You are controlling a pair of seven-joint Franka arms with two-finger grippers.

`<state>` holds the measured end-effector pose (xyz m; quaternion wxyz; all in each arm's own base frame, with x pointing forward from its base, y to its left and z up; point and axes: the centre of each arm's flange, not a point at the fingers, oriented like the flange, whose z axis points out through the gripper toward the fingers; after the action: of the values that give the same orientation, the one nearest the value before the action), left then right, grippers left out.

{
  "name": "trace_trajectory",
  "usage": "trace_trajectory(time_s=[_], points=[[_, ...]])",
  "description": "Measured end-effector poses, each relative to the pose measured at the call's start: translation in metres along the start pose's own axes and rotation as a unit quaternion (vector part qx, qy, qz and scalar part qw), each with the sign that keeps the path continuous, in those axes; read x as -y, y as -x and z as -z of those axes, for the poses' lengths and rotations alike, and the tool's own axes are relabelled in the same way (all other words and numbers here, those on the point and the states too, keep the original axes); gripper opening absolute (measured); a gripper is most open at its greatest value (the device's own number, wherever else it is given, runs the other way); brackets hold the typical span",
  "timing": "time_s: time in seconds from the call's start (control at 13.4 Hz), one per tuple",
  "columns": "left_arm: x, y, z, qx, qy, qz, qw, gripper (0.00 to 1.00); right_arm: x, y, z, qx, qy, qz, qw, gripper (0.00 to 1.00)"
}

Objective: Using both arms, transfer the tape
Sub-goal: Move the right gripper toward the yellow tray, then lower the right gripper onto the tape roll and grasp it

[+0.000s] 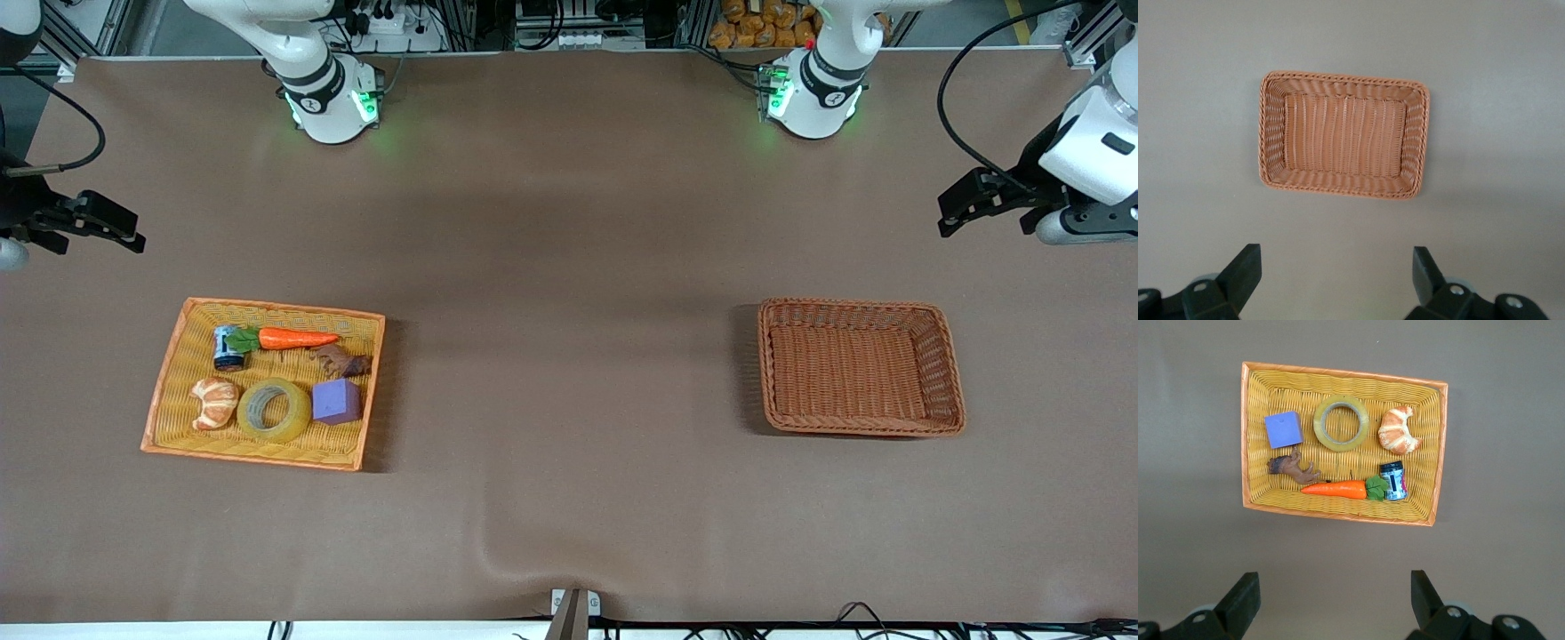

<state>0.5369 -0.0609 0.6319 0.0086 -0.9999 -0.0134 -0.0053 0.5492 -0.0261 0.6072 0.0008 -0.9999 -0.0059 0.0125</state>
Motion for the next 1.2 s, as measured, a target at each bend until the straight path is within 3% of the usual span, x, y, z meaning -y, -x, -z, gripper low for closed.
trace_trajectory(time_s=[0.67, 1.2], points=[[0.006, -0.005, 0.008, 0.000, 0.001, 0.006, 1.000, 1.00, 0.001, -0.003, -0.012, 0.008, 0.002, 0.002, 1.000, 1.00], [-0.002, -0.007, 0.005, 0.003, 0.001, -0.002, 1.000, 1.00, 0.020, -0.060, -0.101, 0.016, 0.002, 0.021, 1.000, 1.00]])
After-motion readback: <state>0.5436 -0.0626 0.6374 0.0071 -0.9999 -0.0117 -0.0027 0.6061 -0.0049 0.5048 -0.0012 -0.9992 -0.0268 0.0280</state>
